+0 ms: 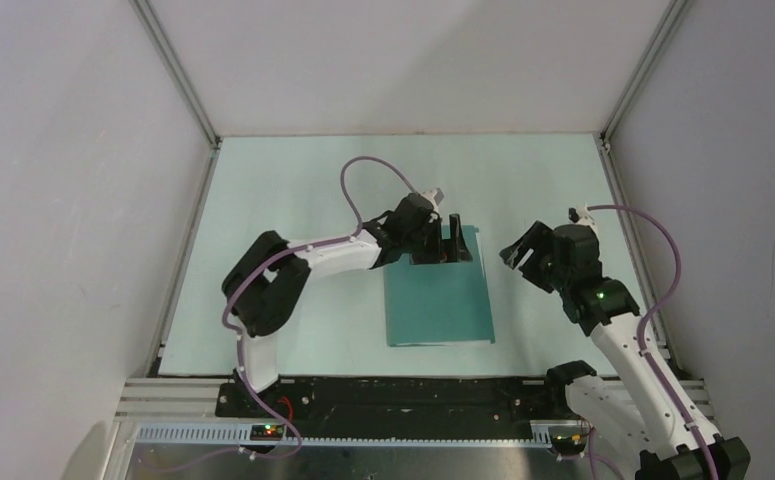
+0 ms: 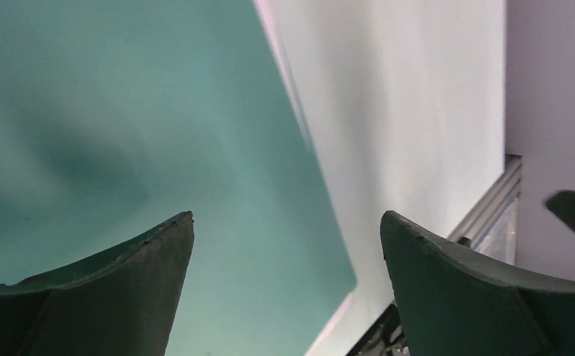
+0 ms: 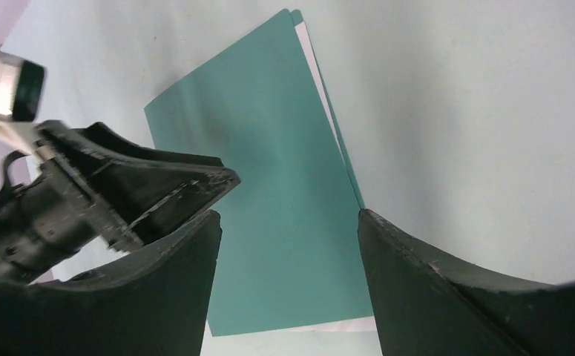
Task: Put the files into the folder
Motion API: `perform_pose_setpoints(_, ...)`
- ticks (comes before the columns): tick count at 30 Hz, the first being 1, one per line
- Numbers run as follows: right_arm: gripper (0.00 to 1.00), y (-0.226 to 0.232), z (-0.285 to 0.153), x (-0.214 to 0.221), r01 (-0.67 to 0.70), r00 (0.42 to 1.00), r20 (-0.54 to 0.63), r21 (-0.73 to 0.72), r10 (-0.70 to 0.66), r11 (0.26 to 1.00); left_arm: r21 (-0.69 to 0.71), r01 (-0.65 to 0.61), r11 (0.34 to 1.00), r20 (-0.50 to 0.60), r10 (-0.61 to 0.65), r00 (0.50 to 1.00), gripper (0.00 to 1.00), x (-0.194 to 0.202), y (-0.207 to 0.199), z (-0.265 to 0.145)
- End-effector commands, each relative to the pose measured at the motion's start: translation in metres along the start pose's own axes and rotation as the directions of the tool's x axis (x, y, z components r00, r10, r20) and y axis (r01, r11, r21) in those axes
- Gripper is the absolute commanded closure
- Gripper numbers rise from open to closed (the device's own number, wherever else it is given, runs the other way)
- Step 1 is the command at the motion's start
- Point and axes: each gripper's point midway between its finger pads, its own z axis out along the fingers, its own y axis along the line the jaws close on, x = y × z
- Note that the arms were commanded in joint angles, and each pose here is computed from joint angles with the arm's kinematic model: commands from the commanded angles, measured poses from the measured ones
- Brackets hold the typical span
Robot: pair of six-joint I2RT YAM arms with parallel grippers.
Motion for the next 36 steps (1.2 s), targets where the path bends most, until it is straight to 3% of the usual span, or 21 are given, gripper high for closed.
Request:
perform_pose_setpoints(1,0.28,0.005,0.003,-0.001,0.029,1.0,0.005,-0.005,-0.029,1.0,0.075,-0.025,0.997,0.036,0.022,0.999,0.0,-0.017,-0.004,0.004)
perform_pose_setpoints(5,0.25,0.015,0.012,0.002,0.034,0.999,-0.015,-0.032,-0.035,0.999,0.021,-0.081,0.996,0.109,0.078,0.991,0.0,-0.05,-0.01,-0.034)
perform_pose_setpoints(7,0.12,0.022,0.017,0.004,0.034,0.999,-0.027,-0.06,-0.035,0.998,-0.013,-0.097,0.995,0.138,0.098,0.986,0.0,-0.061,-0.008,-0.062)
perform_pose_setpoints(11,0.01,0.038,0.023,0.001,0.04,0.999,-0.02,-0.108,-0.042,0.993,-0.135,-0.118,0.984,0.224,0.146,0.964,0.0,-0.08,0.008,-0.123)
perform_pose_setpoints(16,0.01,0.061,0.027,-0.002,0.034,0.999,-0.023,-0.188,-0.039,0.982,-0.367,-0.109,0.924,0.292,0.226,0.929,0.0,-0.092,0.046,-0.189)
perform_pose_setpoints(20,0.01,0.071,0.034,-0.002,0.048,0.998,-0.032,-0.198,-0.055,0.979,-0.427,-0.098,0.899,0.336,0.258,0.906,0.0,-0.086,0.059,-0.233)
perform_pose_setpoints(26,0.0,0.08,0.04,-0.004,0.074,0.996,-0.034,-0.194,-0.082,0.978,-0.439,-0.043,0.898,0.381,0.229,0.896,0.0,-0.081,0.082,-0.261)
perform_pose_setpoints(36,0.01,0.082,0.052,-0.001,0.08,0.994,-0.054,-0.169,-0.091,0.982,-0.466,-0.036,0.884,0.372,0.233,0.899,0.0,-0.08,0.097,-0.264)
